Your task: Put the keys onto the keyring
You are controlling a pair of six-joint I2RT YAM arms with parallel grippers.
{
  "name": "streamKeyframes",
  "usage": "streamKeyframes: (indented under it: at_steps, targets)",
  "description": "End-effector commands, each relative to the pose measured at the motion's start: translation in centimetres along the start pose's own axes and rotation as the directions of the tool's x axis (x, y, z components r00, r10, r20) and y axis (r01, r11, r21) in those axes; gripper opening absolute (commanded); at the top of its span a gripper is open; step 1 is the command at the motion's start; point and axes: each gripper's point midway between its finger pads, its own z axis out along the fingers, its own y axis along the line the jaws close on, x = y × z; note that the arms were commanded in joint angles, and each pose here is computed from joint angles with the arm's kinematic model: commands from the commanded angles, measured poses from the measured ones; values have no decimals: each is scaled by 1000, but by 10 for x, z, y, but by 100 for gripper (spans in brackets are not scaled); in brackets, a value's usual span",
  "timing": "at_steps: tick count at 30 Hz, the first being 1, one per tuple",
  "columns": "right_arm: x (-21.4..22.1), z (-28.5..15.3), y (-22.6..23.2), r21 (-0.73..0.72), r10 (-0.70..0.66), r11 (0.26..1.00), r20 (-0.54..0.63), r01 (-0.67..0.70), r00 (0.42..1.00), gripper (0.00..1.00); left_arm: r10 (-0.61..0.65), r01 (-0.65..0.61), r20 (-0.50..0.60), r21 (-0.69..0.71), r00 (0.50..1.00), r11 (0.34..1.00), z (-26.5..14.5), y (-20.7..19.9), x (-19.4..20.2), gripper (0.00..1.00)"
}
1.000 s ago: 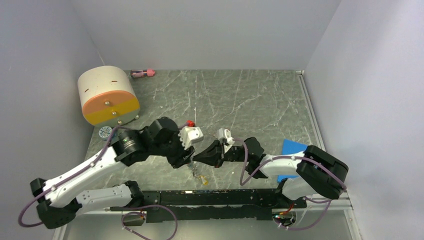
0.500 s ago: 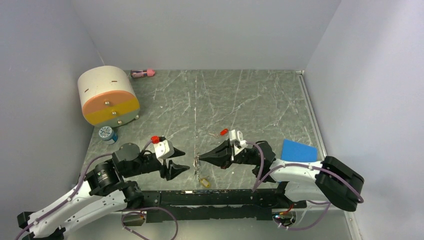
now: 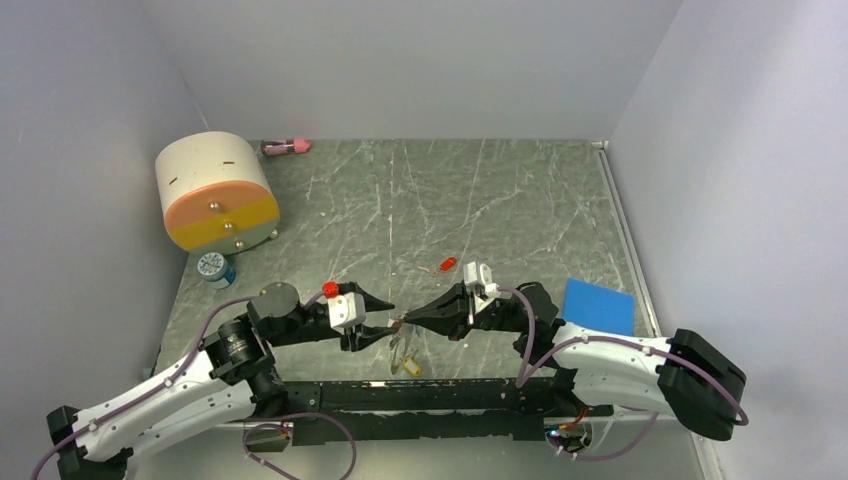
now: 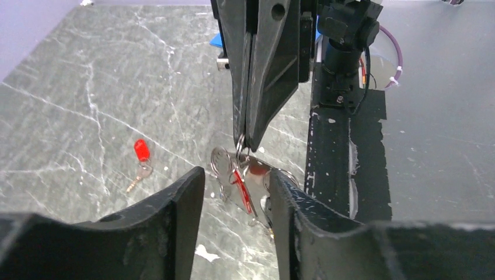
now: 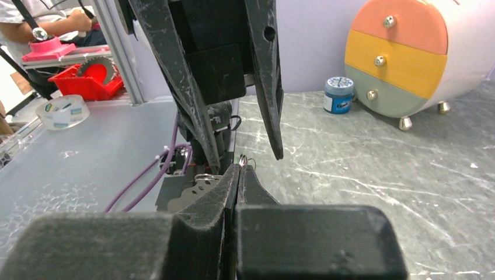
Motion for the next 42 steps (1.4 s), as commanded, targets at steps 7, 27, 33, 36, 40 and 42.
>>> streamKeyframes:
  at_steps: [7,27,33,36,40,42]
  targets:
    - [-20,5,5,-32,-47,998,59,49,997,0,91,-92,23,58,996,994,4,-4,-11,33]
    - [-24,8,5,-36,-42,998,68,44,997,0,75,-72,-36,78,997,994,4,-7,3,3]
    - [-27,10,5,-36,-45,998,78,48,996,0,55,-48,-60,110,997,993,10,-11,6,3]
    - [-28,10,5,-37,-46,998,83,49,995,0,37,-28,-69,134,997,991,14,-14,8,3]
    - [-29,10,4,-33,-46,998,86,49,995,0,20,-7,-78,160,997,987,20,-17,10,3]
    - [-29,10,4,-34,-45,998,88,48,995,0,12,3,-83,174,996,985,22,-19,11,2]
